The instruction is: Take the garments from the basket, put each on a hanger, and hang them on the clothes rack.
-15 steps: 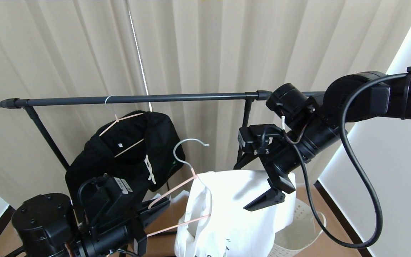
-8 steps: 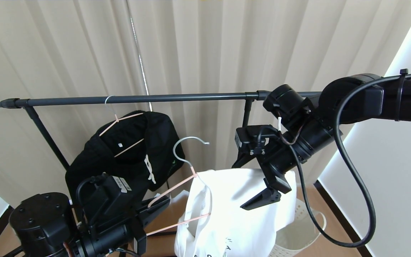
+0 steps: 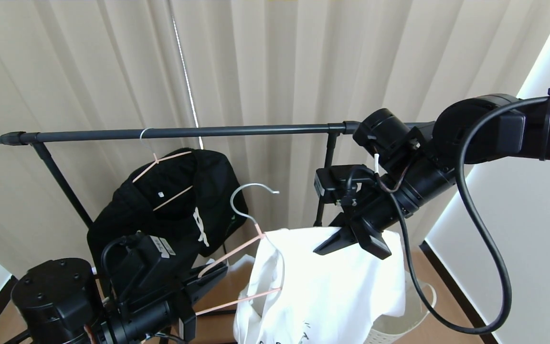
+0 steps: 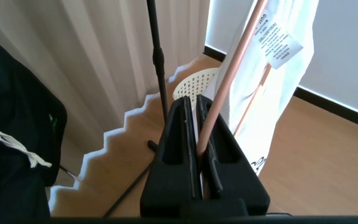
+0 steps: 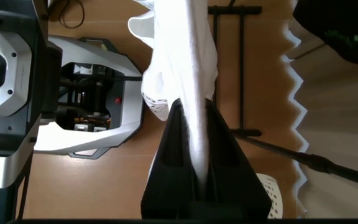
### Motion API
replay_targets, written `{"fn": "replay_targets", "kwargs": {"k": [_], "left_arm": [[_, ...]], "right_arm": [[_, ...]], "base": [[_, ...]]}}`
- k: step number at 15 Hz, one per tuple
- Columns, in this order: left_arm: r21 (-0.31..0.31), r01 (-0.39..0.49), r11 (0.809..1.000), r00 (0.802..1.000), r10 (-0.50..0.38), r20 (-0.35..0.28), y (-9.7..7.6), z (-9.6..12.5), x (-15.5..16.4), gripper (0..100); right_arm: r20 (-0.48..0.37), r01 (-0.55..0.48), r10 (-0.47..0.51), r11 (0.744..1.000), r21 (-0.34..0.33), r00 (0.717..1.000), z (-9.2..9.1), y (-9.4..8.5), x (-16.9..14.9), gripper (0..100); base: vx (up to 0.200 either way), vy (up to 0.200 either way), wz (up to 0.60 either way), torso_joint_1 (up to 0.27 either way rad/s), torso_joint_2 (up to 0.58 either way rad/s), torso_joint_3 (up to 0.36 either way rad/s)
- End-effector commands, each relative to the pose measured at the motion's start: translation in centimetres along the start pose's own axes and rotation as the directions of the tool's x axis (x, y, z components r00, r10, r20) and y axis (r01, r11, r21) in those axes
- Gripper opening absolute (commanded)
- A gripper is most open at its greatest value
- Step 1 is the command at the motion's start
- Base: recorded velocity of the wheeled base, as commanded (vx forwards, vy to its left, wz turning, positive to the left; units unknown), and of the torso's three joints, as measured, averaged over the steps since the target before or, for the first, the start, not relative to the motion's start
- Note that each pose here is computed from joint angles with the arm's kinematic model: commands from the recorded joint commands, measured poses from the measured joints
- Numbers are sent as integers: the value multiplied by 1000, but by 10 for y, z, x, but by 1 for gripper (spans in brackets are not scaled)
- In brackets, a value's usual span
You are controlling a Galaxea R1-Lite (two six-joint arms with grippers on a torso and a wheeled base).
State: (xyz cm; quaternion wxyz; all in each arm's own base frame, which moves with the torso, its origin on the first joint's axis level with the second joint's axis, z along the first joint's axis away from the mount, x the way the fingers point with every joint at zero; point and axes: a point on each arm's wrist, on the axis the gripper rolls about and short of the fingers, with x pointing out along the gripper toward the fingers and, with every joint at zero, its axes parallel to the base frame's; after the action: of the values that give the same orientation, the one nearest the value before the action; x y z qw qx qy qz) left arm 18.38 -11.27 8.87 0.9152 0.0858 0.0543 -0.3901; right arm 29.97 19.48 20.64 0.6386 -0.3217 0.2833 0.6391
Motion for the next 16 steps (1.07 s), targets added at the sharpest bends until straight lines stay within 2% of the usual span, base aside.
{"fn": "replay_targets", "kwargs": {"k": [1,11,12,16], "left_arm": [[-1,0,1000,1000,0,-4,0,-1,0,0],[-4,-1,1000,1000,1,-5,1,-1,1,0],[-3,-2,1000,1000,2,-2,1,0,1,100],[-11,-5,1000,1000,5,19,0,4,-2,100]], "right_arm": [[6,8,-8,1000,-7,1000,2,3,-5,0],[24,33,-32,999,-22,999,7,12,-21,0],[28,38,-37,999,-25,999,8,16,-25,0],[26,40,-39,999,-24,999,7,21,-28,0]], "base": [[0,0,0,0,0,0],[0,0,0,0,0,0],[0,0,0,0,0,0],[0,0,0,0,0,0]]}}
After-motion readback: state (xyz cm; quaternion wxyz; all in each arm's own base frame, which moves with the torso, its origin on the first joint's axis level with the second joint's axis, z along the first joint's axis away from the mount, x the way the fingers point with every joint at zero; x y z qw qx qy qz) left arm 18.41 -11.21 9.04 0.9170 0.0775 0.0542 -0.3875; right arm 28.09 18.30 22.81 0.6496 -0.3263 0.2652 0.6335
